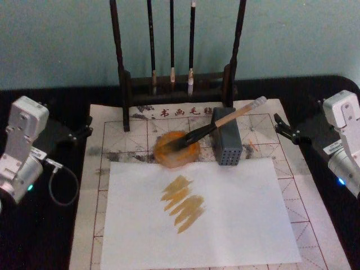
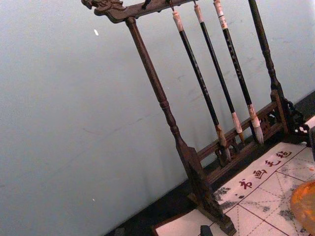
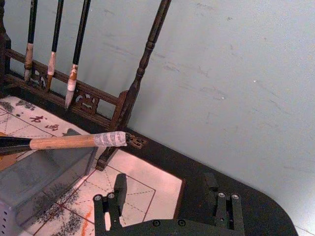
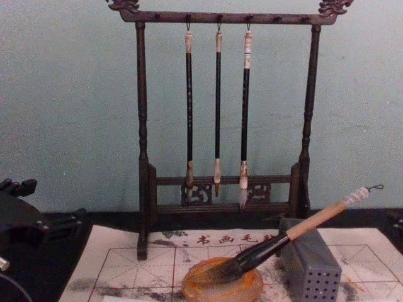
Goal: Pick up the brush from the inkstone, write on the paper, then place the brush back to its original position.
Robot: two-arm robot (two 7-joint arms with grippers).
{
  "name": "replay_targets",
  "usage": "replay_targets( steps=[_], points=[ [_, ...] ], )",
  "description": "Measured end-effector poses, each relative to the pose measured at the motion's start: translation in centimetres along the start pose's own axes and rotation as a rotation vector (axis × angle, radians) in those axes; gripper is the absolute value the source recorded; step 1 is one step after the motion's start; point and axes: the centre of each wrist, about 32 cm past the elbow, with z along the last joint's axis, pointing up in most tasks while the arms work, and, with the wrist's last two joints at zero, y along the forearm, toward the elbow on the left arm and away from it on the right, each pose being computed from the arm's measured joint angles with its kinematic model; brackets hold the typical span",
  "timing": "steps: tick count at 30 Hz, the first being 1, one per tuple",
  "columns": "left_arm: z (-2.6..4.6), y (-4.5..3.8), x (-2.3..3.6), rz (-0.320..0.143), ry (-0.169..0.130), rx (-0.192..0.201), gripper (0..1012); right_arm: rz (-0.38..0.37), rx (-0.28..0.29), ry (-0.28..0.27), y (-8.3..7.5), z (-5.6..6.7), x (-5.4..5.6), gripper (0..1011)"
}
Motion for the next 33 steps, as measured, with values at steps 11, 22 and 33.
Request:
replay_targets(
  steps=[11, 22, 33],
  points=[
    [0.00, 0.00, 0.00, 0.000, 0.000, 0.000, 1001, 0.000, 0.000, 0.000, 0.00, 0.00, 0.00, 1000],
    [0.00, 0.00, 0.00, 0.000, 0.000, 0.000, 1001, 0.000, 0.000, 0.000, 0.00, 0.00, 0.00, 1000],
    [0.00, 0.00, 0.00, 0.000, 0.000, 0.000, 1001, 0.000, 0.000, 0.000, 0.00, 0.00, 0.00, 1000]
  ],
)
